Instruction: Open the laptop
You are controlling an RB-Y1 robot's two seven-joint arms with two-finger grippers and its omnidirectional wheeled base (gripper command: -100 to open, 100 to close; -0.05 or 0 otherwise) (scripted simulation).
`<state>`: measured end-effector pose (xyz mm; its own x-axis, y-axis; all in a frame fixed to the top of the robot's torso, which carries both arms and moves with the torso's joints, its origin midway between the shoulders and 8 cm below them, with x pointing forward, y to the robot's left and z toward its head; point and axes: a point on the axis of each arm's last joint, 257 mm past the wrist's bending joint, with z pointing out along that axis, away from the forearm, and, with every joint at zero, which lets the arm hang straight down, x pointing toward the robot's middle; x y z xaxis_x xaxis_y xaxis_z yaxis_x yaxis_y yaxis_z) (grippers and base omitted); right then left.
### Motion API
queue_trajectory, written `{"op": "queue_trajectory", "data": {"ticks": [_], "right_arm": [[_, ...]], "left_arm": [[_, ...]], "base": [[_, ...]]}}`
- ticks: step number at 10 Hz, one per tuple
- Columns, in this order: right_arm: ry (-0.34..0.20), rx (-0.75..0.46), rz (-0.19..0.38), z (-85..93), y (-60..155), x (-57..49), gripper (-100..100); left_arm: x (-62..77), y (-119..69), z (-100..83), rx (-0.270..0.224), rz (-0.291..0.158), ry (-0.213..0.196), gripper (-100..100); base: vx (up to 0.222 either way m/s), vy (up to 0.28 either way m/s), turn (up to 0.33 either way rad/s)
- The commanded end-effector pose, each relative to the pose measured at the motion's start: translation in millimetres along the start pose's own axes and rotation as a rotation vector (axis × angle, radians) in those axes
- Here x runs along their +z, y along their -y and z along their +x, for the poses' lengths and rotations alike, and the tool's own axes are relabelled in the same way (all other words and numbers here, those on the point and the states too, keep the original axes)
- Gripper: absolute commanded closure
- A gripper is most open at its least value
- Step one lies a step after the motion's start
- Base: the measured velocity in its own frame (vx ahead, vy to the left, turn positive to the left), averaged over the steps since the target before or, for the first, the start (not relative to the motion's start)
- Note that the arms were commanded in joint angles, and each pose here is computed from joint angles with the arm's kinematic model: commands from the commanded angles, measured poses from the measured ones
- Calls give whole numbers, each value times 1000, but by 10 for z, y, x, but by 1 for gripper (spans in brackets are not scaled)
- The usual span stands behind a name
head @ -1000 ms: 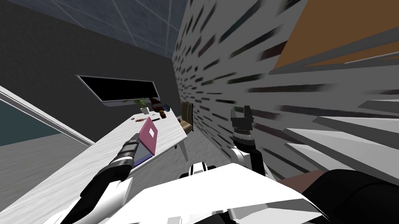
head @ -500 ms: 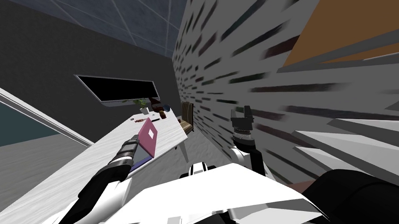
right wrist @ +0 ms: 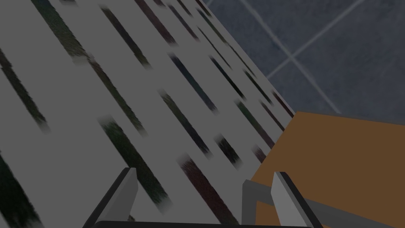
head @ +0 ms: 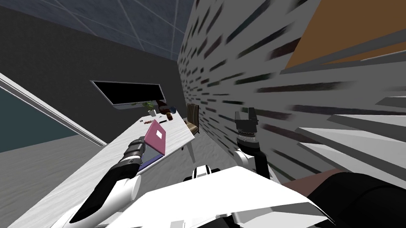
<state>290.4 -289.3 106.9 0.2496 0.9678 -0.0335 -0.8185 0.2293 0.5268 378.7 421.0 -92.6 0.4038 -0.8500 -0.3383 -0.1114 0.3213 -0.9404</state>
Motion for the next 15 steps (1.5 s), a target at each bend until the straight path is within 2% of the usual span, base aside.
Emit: {"op": "queue_trajectory", "data": {"ticks": [1, 2, 3, 7, 8, 10, 11, 12, 13, 14, 15], "right_arm": [[0, 0, 0, 0, 0, 0, 0], [0, 0, 0, 0, 0, 0, 0], [0, 0, 0, 0, 0, 0, 0], [0, 0, 0, 0, 0, 0, 0], [0, 0, 0, 0, 0, 0, 0], [0, 0, 0, 0, 0, 0, 0], [0, 0, 0, 0, 0, 0, 0], [0, 0, 0, 0, 0, 0, 0], [0, 0, 0, 0, 0, 0, 0], [0, 0, 0, 0, 0, 0, 0], [0, 0, 0, 0, 0, 0, 0]], "left_arm": [[31, -118, 91, -102, -17, -6, 100], [60, -118, 168, -182, -11, -13, 100], [58, -39, 130, -136, 8, -7, 100], [186, -229, 350, -313, 10, -47, 100], [188, -257, 357, -313, 5, -47, 100], [243, -355, 462, -399, 2, -63, 100], [244, -366, 465, -399, 0, -64, 100], [269, -407, 514, -442, 0, -71, 100], [270, -420, 518, -442, -3, -71, 100], [294, -475, 569, -485, -6, -77, 100], [294, -475, 569, -485, -6, -77, 100]], "base": [[-59, 92, 91], [-71, 137, 110], [-39, 69, 24], [-29, 56, 92], [-31, 37, 22], [-24, 39, 68], [-22, 28, 34], [-27, 26, 51], [-20, 19, 24], [-23, 21, 48], [-19, 21, 30]]}}
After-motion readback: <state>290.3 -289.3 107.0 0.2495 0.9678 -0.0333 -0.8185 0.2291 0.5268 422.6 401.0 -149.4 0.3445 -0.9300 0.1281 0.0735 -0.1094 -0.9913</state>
